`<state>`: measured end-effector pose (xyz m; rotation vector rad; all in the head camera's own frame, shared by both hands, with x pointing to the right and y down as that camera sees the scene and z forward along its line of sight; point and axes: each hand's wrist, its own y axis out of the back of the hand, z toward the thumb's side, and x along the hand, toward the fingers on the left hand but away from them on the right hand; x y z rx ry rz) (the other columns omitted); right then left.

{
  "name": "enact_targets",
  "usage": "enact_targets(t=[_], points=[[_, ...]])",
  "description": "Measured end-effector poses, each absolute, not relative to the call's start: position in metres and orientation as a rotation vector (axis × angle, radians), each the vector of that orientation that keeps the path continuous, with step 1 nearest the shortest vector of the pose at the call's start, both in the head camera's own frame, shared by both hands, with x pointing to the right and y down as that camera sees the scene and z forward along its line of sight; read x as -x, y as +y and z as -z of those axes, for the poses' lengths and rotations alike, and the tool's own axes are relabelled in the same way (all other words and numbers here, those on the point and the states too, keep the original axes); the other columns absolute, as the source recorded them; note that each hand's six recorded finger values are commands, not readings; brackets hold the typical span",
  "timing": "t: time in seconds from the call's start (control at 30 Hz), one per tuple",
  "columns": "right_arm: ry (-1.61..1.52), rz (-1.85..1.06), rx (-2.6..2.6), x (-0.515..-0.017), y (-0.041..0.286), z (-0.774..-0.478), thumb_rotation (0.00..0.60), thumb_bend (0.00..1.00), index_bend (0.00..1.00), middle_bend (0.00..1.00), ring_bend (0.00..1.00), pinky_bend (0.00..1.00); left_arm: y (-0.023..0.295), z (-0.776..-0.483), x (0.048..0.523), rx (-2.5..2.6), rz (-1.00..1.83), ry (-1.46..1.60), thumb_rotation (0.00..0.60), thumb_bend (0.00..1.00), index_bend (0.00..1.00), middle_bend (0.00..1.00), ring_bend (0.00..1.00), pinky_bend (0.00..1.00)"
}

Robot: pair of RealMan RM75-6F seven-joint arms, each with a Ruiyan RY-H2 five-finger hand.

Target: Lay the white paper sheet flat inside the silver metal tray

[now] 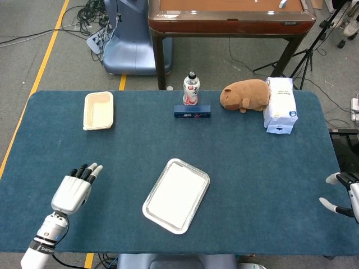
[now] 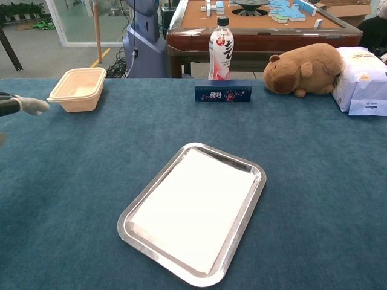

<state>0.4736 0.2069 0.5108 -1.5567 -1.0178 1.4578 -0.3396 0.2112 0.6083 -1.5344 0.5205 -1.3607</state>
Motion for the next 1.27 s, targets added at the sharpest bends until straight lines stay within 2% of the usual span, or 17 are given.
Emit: enact_targets(t=[0.3, 0.47, 0.7, 0.87, 1.27], points=[[-1.017, -1.455, 1.561, -0.464, 0.208, -0.516, 0.600, 0.06, 0.48, 0.49, 0.40, 0.42, 0.222, -0.580, 0.376, 1.418, 1.429, 0.629, 0.600, 0.61, 0.15, 0.16, 0.14, 0.26], [-1.021, -1.445, 1.576, -0.455, 0.207, -0.520, 0.600, 0.06, 0.48, 0.49, 0.39, 0.42, 0.234, -0.569, 0.388, 1.373, 1.447, 0.659, 0.600, 0.61, 0.15, 0.21, 0.14, 0.25], [-1.009, -1.462, 1.588, -0.453, 0.208, -0.527, 0.600, 0.06, 0.48, 0.49, 0.40, 0.42, 0.248, -0.556, 0.405, 1.336, 1.472, 0.760, 0.600, 0.58, 0.15, 0.22, 0.14, 0.24], [-0.989, -1.470, 1.588, -0.453, 0.207, -0.531, 0.600, 0.06, 0.48, 0.49, 0.39, 0.42, 0.259, -0.554, 0.417, 1.316, 1.510, 0.804, 0.600, 0.56, 0.15, 0.23, 0.15, 0.24], [-0.985, -1.492, 1.591, -0.459, 0.203, -0.536, 0.600, 0.06, 0.48, 0.49, 0.40, 0.42, 0.255, -0.557, 0.426, 1.321, 1.553, 0.813, 0.600, 0.55, 0.15, 0.23, 0.15, 0.24]])
